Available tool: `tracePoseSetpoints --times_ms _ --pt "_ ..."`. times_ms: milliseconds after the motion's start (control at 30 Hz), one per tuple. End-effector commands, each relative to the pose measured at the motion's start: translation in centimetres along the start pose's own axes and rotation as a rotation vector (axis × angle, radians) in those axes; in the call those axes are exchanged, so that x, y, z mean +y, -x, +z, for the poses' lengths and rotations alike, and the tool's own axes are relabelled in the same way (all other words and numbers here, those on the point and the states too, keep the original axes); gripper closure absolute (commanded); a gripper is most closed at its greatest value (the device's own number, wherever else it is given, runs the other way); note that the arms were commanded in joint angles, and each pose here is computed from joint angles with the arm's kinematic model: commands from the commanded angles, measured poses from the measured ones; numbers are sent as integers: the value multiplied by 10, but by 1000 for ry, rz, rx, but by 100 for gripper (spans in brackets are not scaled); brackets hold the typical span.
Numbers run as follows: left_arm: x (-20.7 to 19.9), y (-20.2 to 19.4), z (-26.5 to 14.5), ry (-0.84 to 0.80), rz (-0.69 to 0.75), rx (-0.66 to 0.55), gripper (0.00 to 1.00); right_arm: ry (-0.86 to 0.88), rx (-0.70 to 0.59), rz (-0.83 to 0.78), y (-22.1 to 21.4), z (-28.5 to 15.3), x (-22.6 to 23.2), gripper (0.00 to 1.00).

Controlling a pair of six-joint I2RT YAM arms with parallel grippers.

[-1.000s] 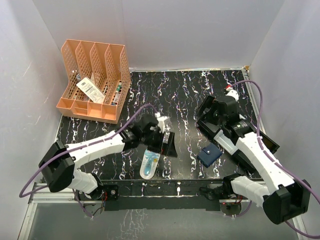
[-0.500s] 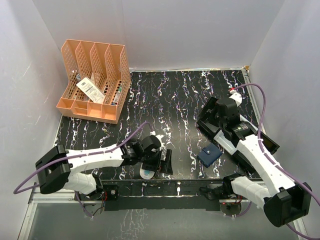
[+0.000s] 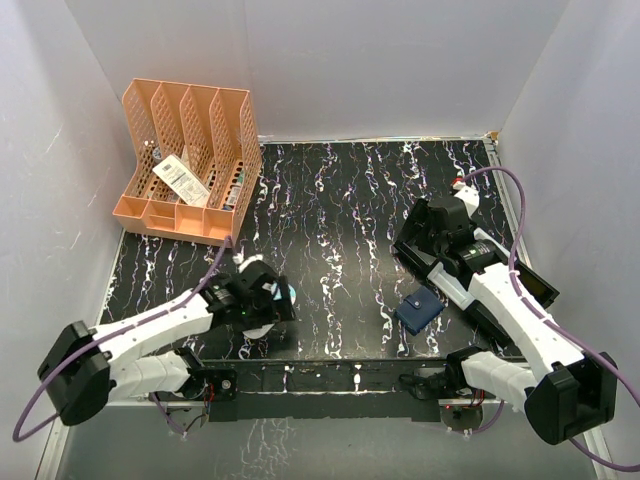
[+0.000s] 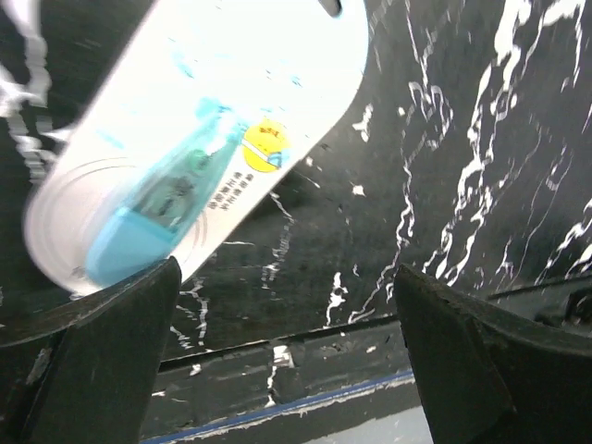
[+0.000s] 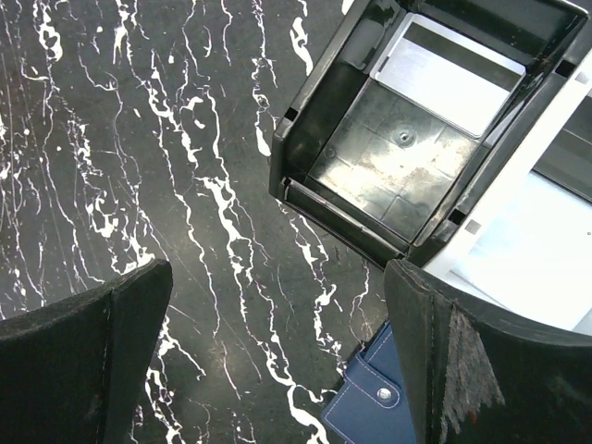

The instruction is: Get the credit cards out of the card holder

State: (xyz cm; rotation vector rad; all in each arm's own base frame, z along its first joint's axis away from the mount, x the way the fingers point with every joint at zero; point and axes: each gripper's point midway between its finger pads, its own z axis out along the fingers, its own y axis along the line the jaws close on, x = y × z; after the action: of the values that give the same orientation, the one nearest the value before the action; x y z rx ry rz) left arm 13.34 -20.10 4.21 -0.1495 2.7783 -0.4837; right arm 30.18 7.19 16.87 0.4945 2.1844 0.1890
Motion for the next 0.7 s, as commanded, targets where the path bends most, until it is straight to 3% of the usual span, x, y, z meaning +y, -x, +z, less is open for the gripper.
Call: tracePoseSetpoints --times_ms 0,167,333,467,667 --pt "30 22 -23 84 -74 -117 1 -8 -57 -22 19 -4 2 2" --pt "-31 39 -39 -191 73 -146 1 -10 -64 -29 21 -5 2 2" --pt "-85 35 -28 -378 218 -28 1 -48 -73 -41 24 -4 -4 2" --pt "-83 42 0 -284 214 11 1 -77 -70 -58 26 -4 -8 2" --pt "-23 46 27 -49 55 9 1 -108 -40 -90 20 -1 -14 2"
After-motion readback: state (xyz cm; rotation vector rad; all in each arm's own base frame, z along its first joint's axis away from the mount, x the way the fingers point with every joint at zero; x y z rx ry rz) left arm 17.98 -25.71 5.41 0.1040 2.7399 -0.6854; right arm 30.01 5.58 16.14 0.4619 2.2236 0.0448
